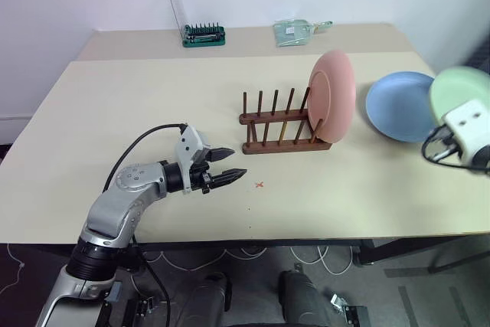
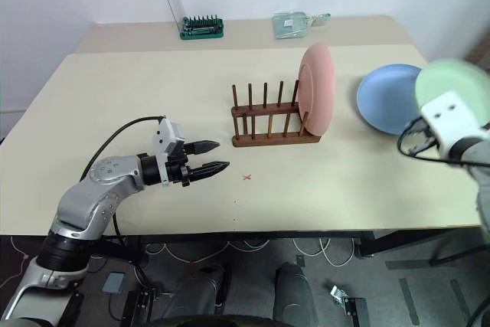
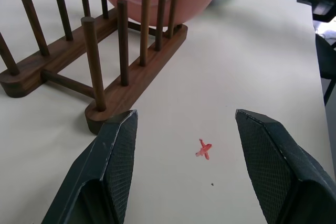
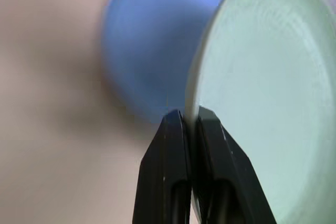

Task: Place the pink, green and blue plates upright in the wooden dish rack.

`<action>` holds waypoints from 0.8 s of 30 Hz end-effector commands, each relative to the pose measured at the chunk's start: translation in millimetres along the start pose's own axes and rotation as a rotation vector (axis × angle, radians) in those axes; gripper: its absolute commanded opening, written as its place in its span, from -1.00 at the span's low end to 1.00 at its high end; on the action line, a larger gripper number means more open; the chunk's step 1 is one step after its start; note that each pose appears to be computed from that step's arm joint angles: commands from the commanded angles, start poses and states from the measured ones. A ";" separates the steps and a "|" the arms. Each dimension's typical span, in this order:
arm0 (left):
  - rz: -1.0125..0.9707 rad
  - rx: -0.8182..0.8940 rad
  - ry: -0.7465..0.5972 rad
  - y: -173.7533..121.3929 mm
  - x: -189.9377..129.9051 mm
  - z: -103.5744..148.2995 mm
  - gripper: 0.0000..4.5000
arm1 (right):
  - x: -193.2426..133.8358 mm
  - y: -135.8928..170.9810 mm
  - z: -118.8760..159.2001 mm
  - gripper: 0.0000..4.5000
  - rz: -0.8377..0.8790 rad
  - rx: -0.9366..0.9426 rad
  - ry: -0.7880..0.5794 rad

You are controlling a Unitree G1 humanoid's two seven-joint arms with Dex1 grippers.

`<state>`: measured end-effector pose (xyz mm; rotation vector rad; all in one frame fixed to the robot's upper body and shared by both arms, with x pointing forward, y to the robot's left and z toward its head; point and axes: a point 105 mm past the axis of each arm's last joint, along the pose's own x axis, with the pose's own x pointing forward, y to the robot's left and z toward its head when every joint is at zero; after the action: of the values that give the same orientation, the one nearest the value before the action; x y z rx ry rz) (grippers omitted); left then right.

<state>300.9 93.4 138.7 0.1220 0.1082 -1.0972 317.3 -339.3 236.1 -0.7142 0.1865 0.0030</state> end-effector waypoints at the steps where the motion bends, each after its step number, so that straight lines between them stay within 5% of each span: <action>1: -0.014 0.047 -0.035 0.1 2.1 12.2 0.36 | -21.9 -16.8 85.5 -0.99 -0.031 -0.003 -0.349; 5: -0.017 0.049 -0.041 0.3 4.2 12.9 0.36 | -64.8 29.4 190.1 -0.99 0.325 0.235 -0.845; 9: -0.012 0.047 -0.046 0.7 3.8 13.0 0.36 | -94.1 78.1 221.2 -0.99 0.709 0.385 -0.987; 15: 0.012 0.047 -0.051 2.2 -0.5 12.8 0.36 | -61.4 115.4 220.2 -0.99 0.858 0.638 -0.839; 24: 0.039 0.043 -0.050 1.2 -6.5 11.5 0.36 | -14.8 117.8 195.8 -0.99 0.849 0.948 -0.638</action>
<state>300.9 95.5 138.4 0.1194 0.0905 -1.0712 331.6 -118.5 294.6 0.3493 -0.0950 0.8820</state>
